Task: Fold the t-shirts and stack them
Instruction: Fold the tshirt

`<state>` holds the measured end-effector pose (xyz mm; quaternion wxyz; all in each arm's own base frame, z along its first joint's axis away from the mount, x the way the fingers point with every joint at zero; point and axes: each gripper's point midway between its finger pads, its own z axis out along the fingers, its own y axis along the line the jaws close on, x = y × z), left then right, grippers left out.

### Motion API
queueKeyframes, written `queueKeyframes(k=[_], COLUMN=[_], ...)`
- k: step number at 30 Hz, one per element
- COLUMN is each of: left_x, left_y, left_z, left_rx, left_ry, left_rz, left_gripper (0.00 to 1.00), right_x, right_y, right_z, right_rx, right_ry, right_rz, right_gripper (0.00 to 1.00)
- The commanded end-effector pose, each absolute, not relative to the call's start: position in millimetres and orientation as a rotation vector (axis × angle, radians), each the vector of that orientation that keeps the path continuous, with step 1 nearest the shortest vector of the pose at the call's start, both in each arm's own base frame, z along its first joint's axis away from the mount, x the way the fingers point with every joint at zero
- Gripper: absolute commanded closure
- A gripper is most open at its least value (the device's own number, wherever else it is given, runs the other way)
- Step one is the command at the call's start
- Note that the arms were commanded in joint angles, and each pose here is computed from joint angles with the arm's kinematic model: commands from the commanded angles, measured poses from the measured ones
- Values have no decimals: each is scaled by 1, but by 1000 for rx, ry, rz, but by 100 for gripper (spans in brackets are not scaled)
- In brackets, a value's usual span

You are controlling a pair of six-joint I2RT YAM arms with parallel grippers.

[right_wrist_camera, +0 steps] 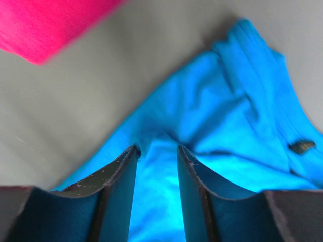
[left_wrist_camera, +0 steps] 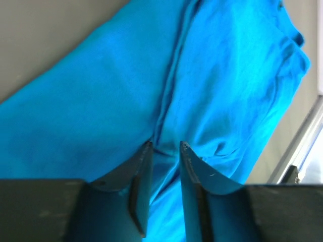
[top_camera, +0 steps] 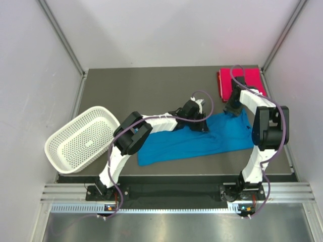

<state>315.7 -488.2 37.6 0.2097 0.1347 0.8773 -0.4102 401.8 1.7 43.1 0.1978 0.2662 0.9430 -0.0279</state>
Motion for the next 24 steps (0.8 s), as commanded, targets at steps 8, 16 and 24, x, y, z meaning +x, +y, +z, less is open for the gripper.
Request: queueKeyframes(k=[8,16,24], left_x=[326,279,247], left_y=[-457,-418,-364], left_z=[108,102,62], left_rx=[292,307,285], left_ry=[2401,2510,2620], left_rz=[-970,-969,-809], left_gripper=[64,64,62], right_x=[346,282,254], right_y=[-70,-91,-104], right_z=[105,97,70], right_rx=[1031,1283,1466], right_ry=[2550,2509,2477], right_rz=[-153,-95,-149], right_gripper=[62,67,59])
